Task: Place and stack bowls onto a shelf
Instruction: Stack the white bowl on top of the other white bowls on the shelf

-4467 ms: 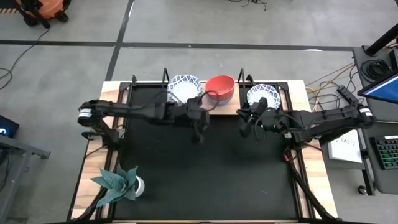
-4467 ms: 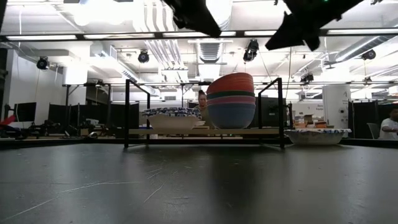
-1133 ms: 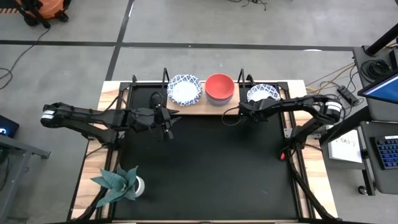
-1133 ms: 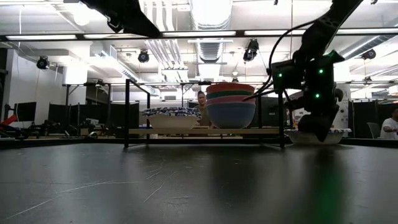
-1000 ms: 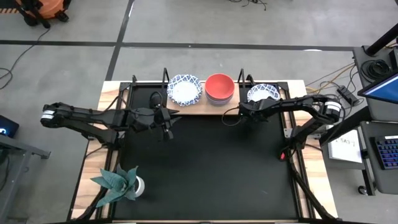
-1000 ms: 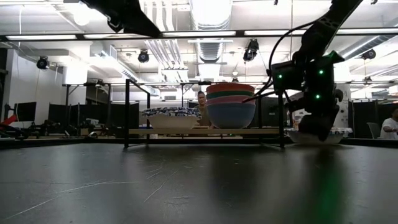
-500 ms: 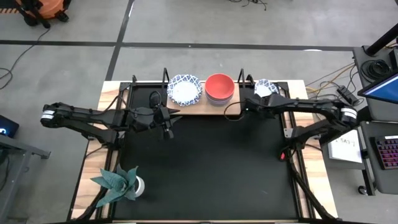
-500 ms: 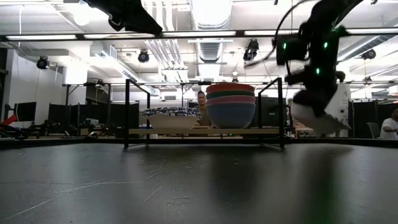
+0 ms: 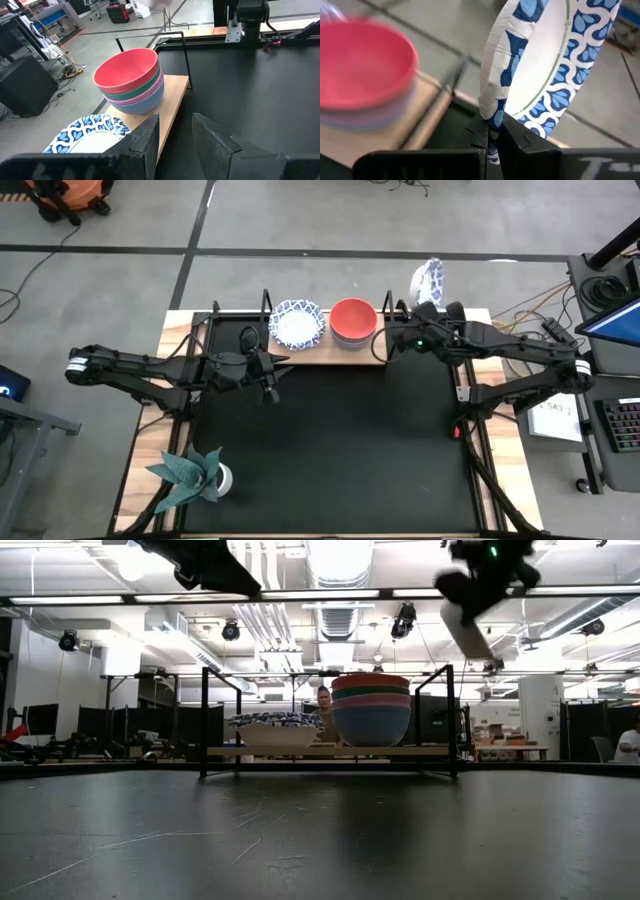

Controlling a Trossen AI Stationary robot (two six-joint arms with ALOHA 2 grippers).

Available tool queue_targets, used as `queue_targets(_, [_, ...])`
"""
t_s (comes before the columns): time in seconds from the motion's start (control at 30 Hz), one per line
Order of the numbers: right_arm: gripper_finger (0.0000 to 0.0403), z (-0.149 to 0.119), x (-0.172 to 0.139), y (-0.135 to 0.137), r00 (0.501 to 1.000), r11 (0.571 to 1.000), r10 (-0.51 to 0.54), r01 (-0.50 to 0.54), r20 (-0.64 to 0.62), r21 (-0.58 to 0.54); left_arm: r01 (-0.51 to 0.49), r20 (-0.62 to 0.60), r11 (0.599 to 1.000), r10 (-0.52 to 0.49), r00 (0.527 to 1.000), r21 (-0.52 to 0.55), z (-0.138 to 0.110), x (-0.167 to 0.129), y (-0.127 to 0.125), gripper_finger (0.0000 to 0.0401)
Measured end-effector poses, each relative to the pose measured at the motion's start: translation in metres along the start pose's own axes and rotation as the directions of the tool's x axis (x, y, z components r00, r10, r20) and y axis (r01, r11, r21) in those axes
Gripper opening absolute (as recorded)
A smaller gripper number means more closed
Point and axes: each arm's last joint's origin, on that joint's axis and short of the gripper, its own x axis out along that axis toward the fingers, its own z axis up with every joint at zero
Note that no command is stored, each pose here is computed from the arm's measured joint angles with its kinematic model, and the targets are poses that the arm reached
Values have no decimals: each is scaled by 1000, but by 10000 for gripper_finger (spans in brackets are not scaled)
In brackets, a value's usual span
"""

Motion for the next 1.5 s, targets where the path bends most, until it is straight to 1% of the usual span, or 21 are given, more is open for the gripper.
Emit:
queue_targets(0.07, [12, 13, -11, 8, 997, 999, 41, -41, 68, 0, -6, -4, 1000, 6, 1000, 2, 0, 0, 0, 100])
queue_targets(0.13, [12, 27, -19, 21, 984, 993, 114, -111, 138, -30, -61, -2, 998, 61, 998, -1, 0, 0, 2, 100])
queue_targets(0.17, [12, 33, -23, 29, 973, 986, 161, -154, 166, -55, -107, -1, 994, 107, 994, -3, 0, 0, 3, 100])
queue_targets(0.23, [12, 44, -28, 46, 941, 963, 264, -243, 211, -119, -203, -4, 979, 203, 979, -11, 0, -2, 6, 100])
queue_targets(0.3, [12, 54, -31, 63, 904, 932, 352, -315, 242, -181, -268, -11, 963, 268, 963, -9, 0, -3, 9, 100])
queue_targets(0.37, [12, 62, -31, 80, 873, 899, 416, -355, 254, -255, -282, -21, 959, 282, 959, -1, -1, -4, 9, 100])
queue_targets(0.43, [12, 69, -28, 95, 857, 876, 448, -362, 256, -320, -281, -26, 960, 281, 959, 3, -2, -5, 10, 100])
queue_targets(0.57, [12, 75, -14, 127, 866, 840, 444, -313, 229, -444, -276, -39, 961, 276, 960, 4, -3, -11, 11, 100])
queue_targets(0.7, [12, 78, 0, 157, 876, 793, 438, -271, 201, -546, -268, -45, 963, 266, 963, -34, -5, -25, 15, 100])
queue_targets(0.87, [12, 79, 17, 189, 886, 735, 430, -233, 173, -636, -237, -7, 968, 237, 971, -83, -5, -42, 17, 100])
queue_targets(0.97, [12, 80, 27, 205, 891, 716, 424, -221, 161, -662, -220, 8, 971, 222, 975, -93, -8, -48, 17, 100])
queue_targets(1.13, [12, 84, 42, 223, 900, 716, 409, -213, 152, -665, -217, 23, 970, 220, 975, -106, -14, -54, 21, 100])
queue_targets(1.27, [13, 84, 53, 230, 907, 712, 396, -203, 145, -672, -215, 34, 970, 220, 975, -118, -16, -58, 23, 100])
queue_targets(1.4, [13, 85, 61, 231, 912, 728, 385, -207, 140, -653, -214, 38, 969, 220, 975, -121, -16, -59, 24, 100])
queue_targets(1.5, [25, 85, 67, 231, 917, 745, 376, -213, 134, -632, -214, 36, 970, 220, 975, -117, -16, -59, 24, 100])
